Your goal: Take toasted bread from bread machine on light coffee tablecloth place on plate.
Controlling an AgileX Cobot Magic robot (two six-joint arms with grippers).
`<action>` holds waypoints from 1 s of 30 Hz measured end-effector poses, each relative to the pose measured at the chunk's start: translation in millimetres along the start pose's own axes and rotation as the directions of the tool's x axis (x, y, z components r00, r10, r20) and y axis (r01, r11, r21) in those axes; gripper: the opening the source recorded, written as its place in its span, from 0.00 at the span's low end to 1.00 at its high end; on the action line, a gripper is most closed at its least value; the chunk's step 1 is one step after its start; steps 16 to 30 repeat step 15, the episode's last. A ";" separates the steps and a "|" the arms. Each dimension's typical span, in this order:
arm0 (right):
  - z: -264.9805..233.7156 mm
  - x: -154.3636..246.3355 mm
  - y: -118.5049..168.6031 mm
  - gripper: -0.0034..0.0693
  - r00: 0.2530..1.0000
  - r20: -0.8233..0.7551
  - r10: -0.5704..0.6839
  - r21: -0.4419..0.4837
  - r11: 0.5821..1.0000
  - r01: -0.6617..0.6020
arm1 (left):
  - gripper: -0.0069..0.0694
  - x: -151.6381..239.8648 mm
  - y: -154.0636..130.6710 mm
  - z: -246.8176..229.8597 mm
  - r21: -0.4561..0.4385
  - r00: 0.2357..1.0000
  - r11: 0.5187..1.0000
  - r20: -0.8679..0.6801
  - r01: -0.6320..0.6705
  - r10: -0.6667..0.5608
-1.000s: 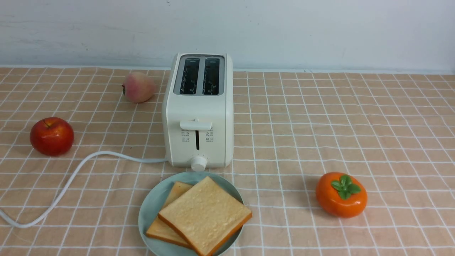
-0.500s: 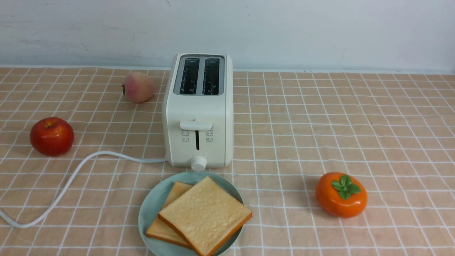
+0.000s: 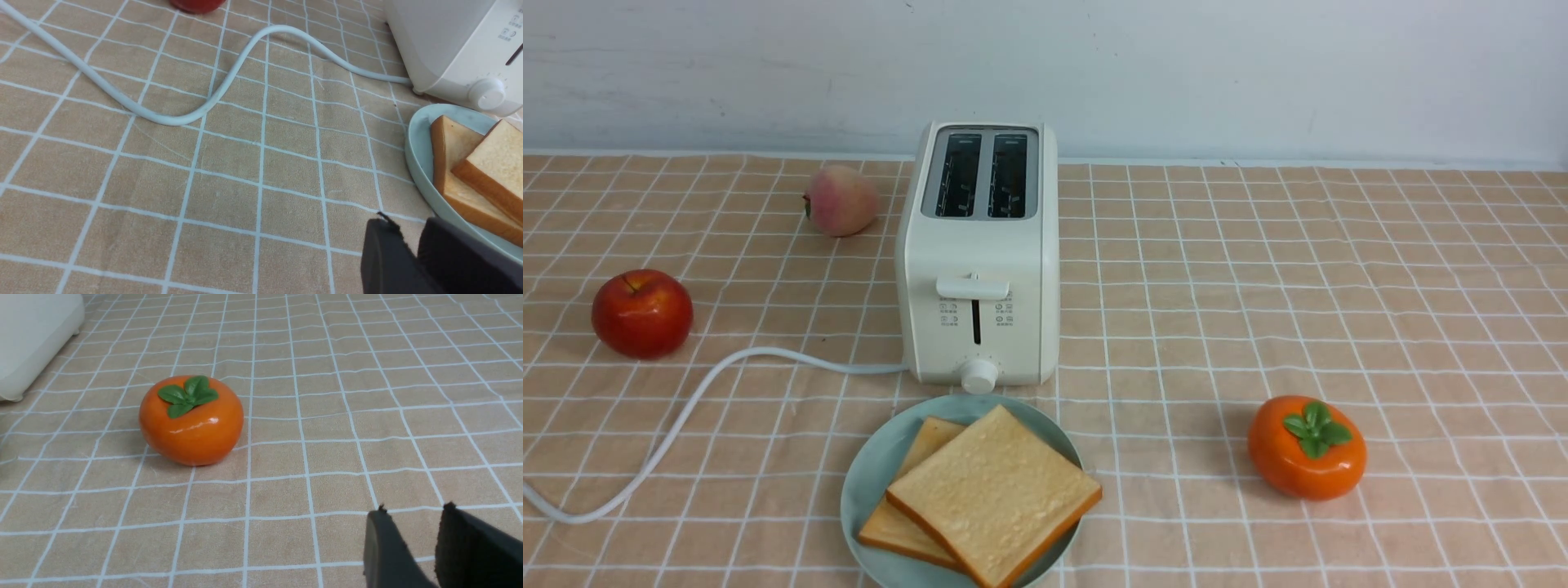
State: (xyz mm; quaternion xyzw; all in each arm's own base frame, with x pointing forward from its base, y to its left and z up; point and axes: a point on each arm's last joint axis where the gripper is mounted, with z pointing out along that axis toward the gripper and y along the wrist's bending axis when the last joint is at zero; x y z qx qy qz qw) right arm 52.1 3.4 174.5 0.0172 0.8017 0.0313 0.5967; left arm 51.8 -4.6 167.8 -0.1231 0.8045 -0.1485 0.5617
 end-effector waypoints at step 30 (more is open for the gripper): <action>0.0 0.0 0.0 0.35 1.000 0.000 0.000 0.000 1.000 0.000 | 0.27 0.0 0.0 0.0 0.000 1.000 1.000 0.000 0.000 0.000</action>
